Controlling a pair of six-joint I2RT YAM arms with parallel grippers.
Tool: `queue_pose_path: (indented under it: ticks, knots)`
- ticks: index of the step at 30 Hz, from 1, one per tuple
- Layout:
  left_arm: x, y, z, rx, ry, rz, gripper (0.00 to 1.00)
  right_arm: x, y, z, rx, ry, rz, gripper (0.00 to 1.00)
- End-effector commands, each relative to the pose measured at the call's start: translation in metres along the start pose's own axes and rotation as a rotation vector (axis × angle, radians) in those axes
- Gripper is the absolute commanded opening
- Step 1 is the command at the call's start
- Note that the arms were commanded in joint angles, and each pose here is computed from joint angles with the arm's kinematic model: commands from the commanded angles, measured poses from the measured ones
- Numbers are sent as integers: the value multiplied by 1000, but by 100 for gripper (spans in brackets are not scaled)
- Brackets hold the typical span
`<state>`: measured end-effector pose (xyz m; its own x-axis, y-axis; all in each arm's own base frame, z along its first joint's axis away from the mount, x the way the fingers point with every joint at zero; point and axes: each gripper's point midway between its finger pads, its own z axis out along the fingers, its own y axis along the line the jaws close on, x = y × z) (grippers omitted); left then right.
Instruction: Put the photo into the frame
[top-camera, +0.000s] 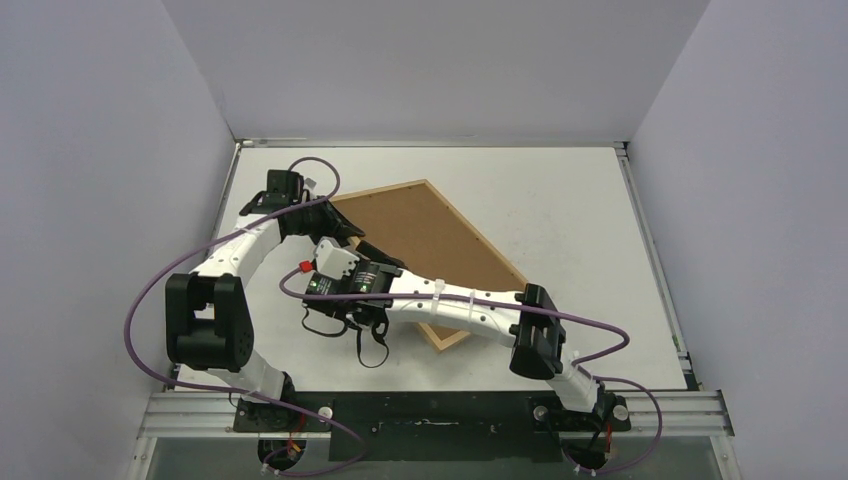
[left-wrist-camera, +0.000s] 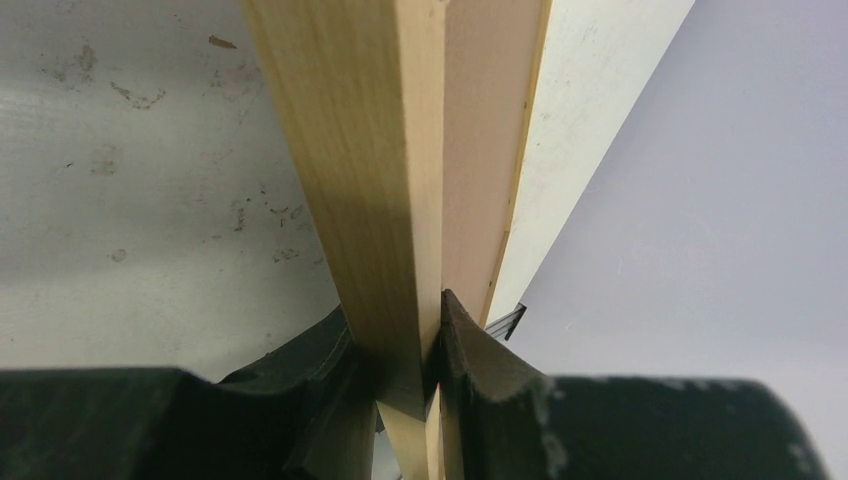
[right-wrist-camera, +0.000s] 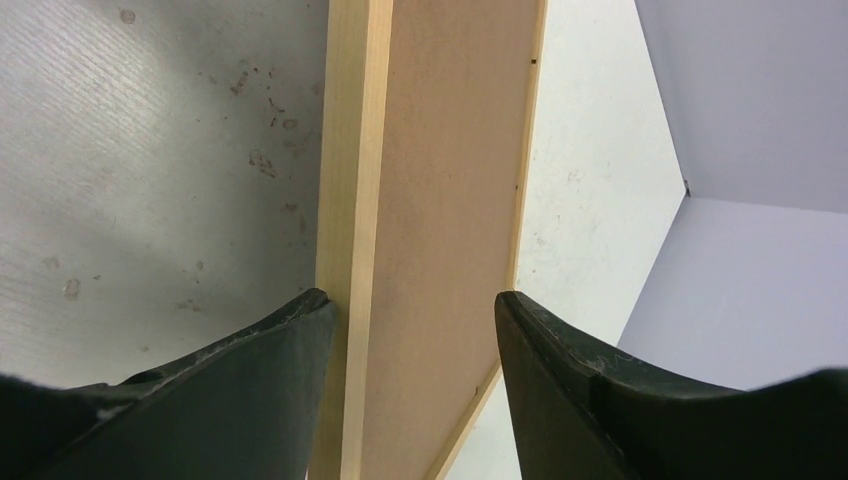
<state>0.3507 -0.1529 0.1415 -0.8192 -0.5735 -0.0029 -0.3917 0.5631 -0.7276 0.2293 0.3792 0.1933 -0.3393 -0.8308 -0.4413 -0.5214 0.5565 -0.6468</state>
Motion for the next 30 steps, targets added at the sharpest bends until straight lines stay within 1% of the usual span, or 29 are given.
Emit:
queue_pose_path:
  ticks: [1,5,13,16,19,24,28,30]
  knots:
    - [-6,-37,-26,69,-65,101,12,4,-11,8,87,15,-80,61]
    - [-8,-39,-26,70,-67,101,12,5,-7,8,79,16,-90,63]
    - [-9,-36,-26,57,-66,101,12,-5,5,-4,-24,-52,-16,68]
    - [-10,-38,-27,54,-69,105,12,-3,9,1,-12,-37,-38,68]
    - [-11,-39,-28,52,-68,105,12,0,5,8,53,-25,-66,66]
    - [-12,-44,-31,64,-72,101,12,5,0,21,161,-3,-154,59]
    - [-12,-47,-32,68,-72,97,12,3,-10,21,234,-14,-180,48]
    - [-13,-49,-32,73,-74,92,12,1,-14,19,248,-25,-177,39]
